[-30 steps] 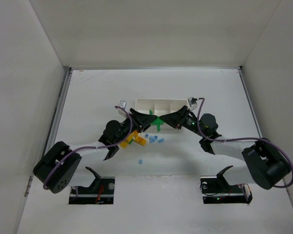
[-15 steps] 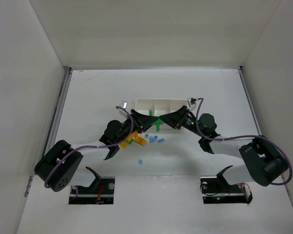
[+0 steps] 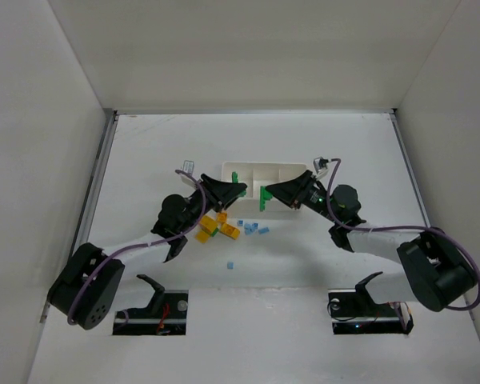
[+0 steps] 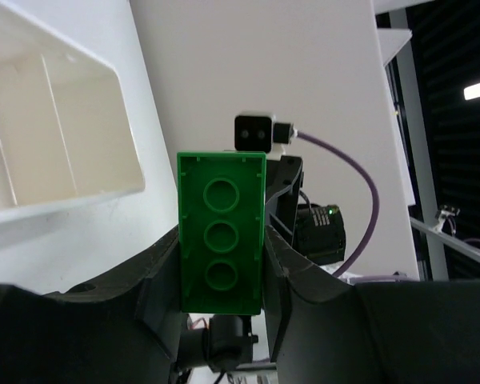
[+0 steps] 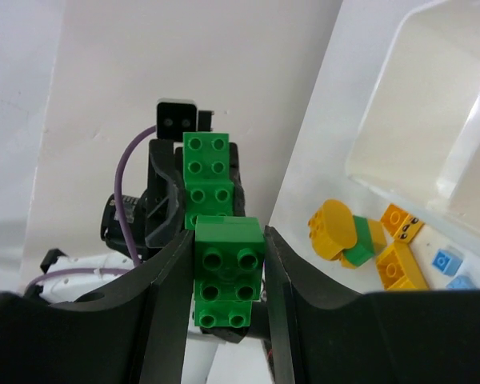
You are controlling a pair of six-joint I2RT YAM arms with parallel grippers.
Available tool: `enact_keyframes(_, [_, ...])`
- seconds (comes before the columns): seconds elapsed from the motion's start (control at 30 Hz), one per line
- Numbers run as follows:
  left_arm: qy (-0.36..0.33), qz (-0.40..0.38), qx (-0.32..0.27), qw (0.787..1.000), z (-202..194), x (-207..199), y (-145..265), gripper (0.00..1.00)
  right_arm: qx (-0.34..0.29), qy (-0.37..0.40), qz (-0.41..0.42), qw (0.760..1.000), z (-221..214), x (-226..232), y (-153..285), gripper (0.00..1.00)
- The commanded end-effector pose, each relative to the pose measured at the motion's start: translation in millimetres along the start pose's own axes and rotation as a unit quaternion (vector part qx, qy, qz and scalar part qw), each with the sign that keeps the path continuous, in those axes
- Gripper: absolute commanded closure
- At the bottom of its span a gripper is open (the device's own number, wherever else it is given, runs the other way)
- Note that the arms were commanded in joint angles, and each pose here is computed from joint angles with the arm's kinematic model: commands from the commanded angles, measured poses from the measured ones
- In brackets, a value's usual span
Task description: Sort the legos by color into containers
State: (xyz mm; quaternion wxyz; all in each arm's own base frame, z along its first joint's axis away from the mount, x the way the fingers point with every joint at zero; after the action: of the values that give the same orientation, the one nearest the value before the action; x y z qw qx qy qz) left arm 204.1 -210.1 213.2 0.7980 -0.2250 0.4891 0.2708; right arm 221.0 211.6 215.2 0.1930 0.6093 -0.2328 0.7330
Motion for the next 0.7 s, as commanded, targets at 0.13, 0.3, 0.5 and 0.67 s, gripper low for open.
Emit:
enact_keyframes(0.13, [-0.029, -0.015, -0.023, 0.999, 12, -7, 6, 0.92, -0.009, 0.020, 0.014, 1.000, 4, 6, 0, 0.66])
enact_keyframes(0.3, [-0.030, -0.017, -0.013, 0.999, 7, -7, 4, 0.91, -0.010, 0.020, 0.013, 1.000, 6, 6, -3, 0.66])
enact_keyframes(0.5, [-0.039, -0.040, 0.019, 0.998, -6, -19, -4, 0.81, -0.011, 0.019, 0.008, 1.000, 7, 3, -7, 0.66])
enact_keyframes(0.67, [-0.042, -0.044, 0.046, 0.997, -21, -21, -12, 0.77, -0.005, 0.017, 0.013, 1.000, 3, 4, -11, 0.66])
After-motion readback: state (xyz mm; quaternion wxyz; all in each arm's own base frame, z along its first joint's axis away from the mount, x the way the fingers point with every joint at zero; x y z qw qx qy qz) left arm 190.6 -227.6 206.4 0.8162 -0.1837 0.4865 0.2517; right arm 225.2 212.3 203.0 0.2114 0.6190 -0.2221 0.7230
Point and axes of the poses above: each gripper's point midway between its finger pads, its own y axis back along the fingers, its own x axis along the line the jaws close on, z = x × y, the point moved 8 cm from there along y, back along the fingers, and after that the axes turned 11 degrees about -y, right-handed, at the moved point
